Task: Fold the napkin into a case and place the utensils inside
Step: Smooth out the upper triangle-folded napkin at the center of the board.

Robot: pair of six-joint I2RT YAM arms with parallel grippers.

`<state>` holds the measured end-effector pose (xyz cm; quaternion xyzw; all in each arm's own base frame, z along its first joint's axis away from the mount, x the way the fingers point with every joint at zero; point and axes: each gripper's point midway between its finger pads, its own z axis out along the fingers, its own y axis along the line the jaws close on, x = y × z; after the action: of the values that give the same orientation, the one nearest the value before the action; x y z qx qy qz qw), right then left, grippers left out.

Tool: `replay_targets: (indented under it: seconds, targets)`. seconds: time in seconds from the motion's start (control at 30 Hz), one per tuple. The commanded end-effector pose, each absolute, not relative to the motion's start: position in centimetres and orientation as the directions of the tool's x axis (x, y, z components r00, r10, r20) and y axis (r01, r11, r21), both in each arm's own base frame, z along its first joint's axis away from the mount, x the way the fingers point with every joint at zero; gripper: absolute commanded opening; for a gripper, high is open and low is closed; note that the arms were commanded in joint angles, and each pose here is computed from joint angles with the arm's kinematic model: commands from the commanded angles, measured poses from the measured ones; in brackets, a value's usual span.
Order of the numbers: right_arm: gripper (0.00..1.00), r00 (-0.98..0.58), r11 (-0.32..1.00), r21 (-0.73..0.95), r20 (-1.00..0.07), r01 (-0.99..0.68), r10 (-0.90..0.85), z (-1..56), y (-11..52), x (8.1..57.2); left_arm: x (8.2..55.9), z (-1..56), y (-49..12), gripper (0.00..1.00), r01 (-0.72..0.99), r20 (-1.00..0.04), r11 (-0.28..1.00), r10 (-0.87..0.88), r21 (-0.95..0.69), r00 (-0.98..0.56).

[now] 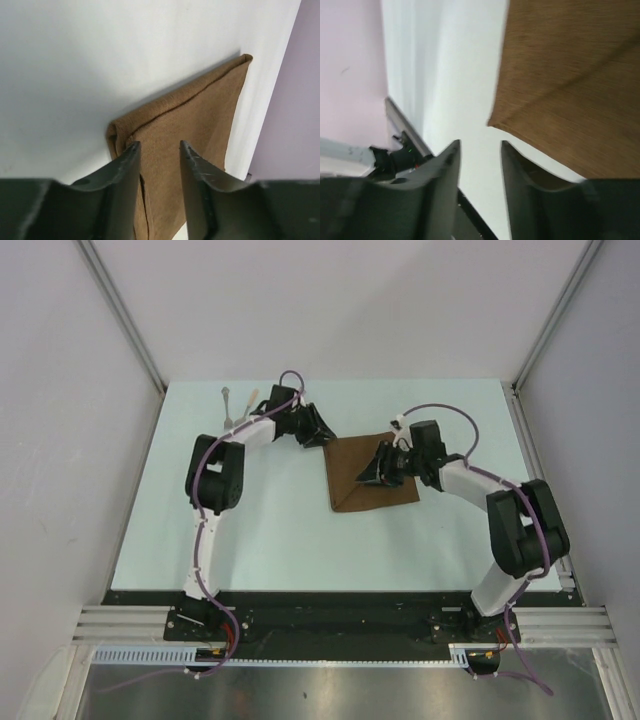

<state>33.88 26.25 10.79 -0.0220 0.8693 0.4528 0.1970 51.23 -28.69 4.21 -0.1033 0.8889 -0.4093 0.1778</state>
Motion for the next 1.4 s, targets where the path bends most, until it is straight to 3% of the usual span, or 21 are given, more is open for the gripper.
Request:
replay_targets:
  seconds: [0.0,0.17,0.27,0.6,0.9,1.0,1.03,1.13,1.37]
  targets:
    - [0.5,-0.895,0.74,0.67,-0.367,-0.066,0.253,8.3,21.0,34.1,52.1,14.5,-28.5,0.53,0.111,-0.41,0.652,-0.326,-0.75,-0.852]
    - [0.65,-0.872,0.792,0.593,-0.301,0.145,0.385,6.0,15.2,33.2,50.5,16.2,-27.3,0.62,0.118,-0.463,0.717,-0.307,-0.687,-0.832]
    - [0.7,-0.836,0.856,0.463,-0.356,0.231,0.418,4.6,11.7,32.8,49.2,15.8,-26.3,0.63,0.095,-0.464,0.755,-0.294,-0.649,-0.836]
    - [0.69,-0.796,0.867,0.369,-0.383,0.334,0.469,1.8,9.4,32.9,44.0,14.9,-26.6,0.61,0.114,-0.457,0.763,-0.254,-0.637,-0.853]
    - [0.55,-0.788,0.866,0.301,-0.37,0.4,0.492,-1.2,8.5,34.0,41.5,12.7,-25.7,0.62,0.108,-0.443,0.785,-0.225,-0.61,-0.868]
    - [0.37,-0.785,0.864,0.29,-0.37,0.411,0.497,-1.2,8.1,34.1,41.8,12.3,-25.8,0.72,0.123,-0.445,0.79,-0.203,-0.6,-0.872]
    - [0.24,-0.779,0.86,0.288,-0.369,0.422,0.506,-1.2,7.5,34.2,42.5,13.1,-26.2,0.73,0.134,-0.454,0.786,-0.199,-0.603,-0.868]
    - [0.13,-0.777,0.861,0.278,-0.376,0.425,0.505,-0.8,6.4,34.3,42.8,11.5,-26.5,0.74,0.104,-0.408,0.798,-0.187,-0.594,-0.893]
    - [0.1,-0.781,0.882,0.253,-0.411,0.398,0.47,0.8,4.3,34.7,45.0,9.2,-27.8,0.7,0.044,-0.389,0.817,-0.225,-0.575,-0.893]
